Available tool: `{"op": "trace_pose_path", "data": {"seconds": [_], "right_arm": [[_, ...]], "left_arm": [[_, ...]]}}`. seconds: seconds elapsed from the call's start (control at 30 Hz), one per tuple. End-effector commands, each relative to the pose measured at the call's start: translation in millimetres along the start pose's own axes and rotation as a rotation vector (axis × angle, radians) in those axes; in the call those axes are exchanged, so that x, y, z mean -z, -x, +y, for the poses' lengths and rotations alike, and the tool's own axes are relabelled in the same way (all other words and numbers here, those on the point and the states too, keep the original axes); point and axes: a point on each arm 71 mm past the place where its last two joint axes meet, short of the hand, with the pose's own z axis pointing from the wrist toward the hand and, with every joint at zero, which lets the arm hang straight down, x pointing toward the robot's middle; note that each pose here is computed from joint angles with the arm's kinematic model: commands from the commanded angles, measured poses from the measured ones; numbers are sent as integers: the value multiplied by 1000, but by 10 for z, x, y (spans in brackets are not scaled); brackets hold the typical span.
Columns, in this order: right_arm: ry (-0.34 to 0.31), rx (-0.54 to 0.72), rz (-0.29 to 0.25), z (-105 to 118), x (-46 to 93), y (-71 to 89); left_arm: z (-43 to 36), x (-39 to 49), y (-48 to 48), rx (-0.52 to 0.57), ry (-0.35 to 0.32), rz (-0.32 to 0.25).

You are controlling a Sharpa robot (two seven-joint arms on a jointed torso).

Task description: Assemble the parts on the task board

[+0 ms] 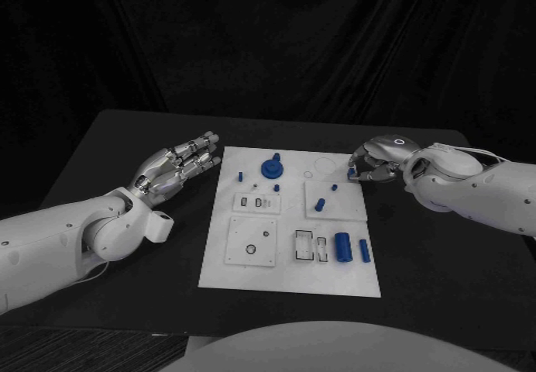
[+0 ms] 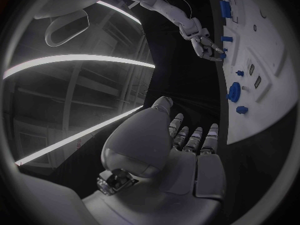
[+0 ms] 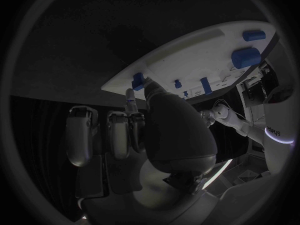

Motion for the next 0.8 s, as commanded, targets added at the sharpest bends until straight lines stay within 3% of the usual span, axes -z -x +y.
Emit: {"op": "trace_pose_path", "data": {"seconds": [0.03,0.57,0.8], "right_arm": [[-19,4,13,-10,0,-27],[-23,4,28,13,-36,-49],[-17,3,0,23,-34,-31]], "left_arm": [[-29,-4,-21,12,-48,13],[-22,-2,-24,16,-43,16],[-19,-2,-27,17,-41,18]]}}
